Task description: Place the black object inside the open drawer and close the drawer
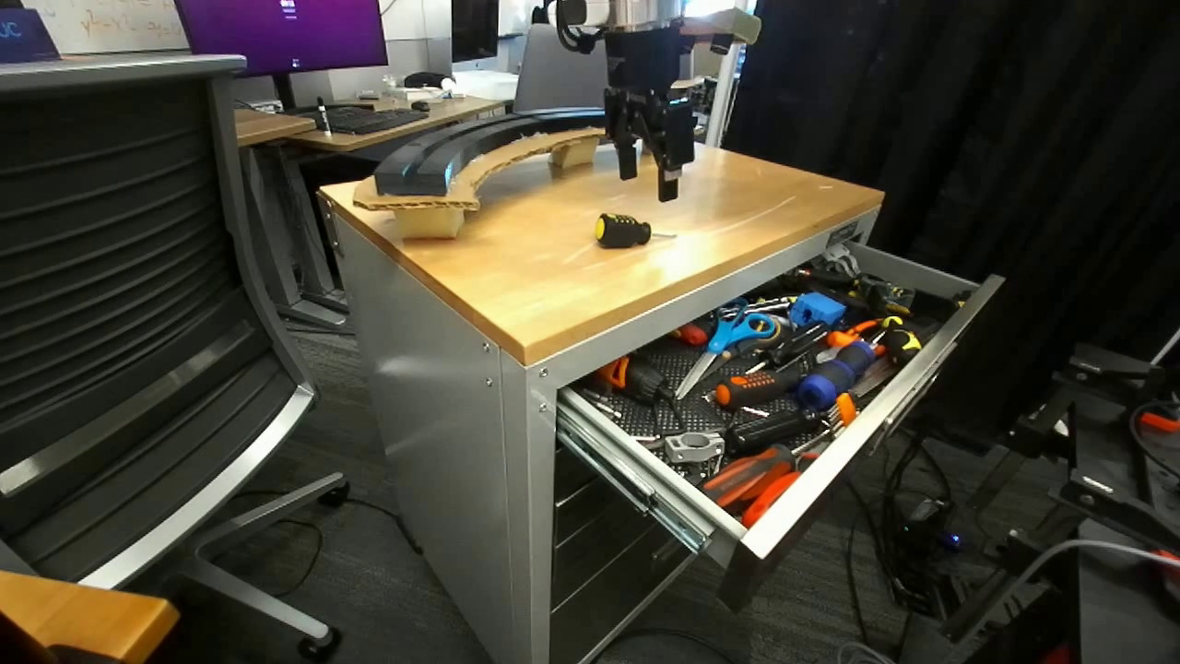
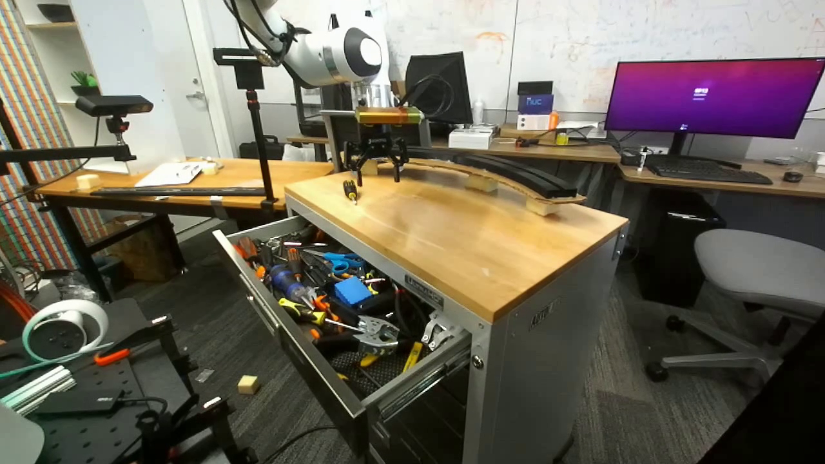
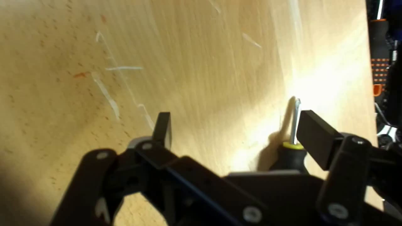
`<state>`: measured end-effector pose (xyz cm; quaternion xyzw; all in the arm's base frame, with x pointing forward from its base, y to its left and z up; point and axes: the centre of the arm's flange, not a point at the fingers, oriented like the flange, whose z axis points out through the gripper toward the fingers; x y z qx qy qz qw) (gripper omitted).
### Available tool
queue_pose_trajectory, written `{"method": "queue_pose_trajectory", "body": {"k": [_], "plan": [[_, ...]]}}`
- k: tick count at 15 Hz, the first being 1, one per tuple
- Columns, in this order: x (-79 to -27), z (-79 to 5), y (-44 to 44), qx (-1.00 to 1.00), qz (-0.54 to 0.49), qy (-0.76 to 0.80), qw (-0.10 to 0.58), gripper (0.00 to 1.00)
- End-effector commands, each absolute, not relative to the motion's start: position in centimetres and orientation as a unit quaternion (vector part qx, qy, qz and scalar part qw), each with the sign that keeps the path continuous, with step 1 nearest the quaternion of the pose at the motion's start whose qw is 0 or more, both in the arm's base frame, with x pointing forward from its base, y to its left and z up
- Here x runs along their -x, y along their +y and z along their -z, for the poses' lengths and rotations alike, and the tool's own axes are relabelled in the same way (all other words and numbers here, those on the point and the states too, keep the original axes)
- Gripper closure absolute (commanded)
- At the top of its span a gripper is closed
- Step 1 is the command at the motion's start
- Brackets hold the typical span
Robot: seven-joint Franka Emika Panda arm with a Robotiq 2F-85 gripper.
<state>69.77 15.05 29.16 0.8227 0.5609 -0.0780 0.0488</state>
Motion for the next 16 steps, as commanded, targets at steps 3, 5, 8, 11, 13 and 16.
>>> {"method": "queue_pose_trajectory", "body": {"k": [3, 5, 8, 11, 13, 16], "plan": [[-71.8, -30.3, 16.0, -0.791, 0.122, 0.599, -0.04, 0.0], [-71.5, -29.7, 16.7, -0.788, 0.121, 0.602, -0.049, 0.0], [-71.3, -27.9, 18.1, -0.788, 0.124, 0.602, -0.043, 0.0], [-70.9, -26.9, 19.4, -0.787, 0.122, 0.603, -0.035, 0.0], [-69.5, -26.9, 20.2, -0.779, 0.126, 0.613, -0.039, 0.27], [-68.9, -27.4, 21.1, -0.771, 0.126, 0.623, -0.043, 0.51]]}}
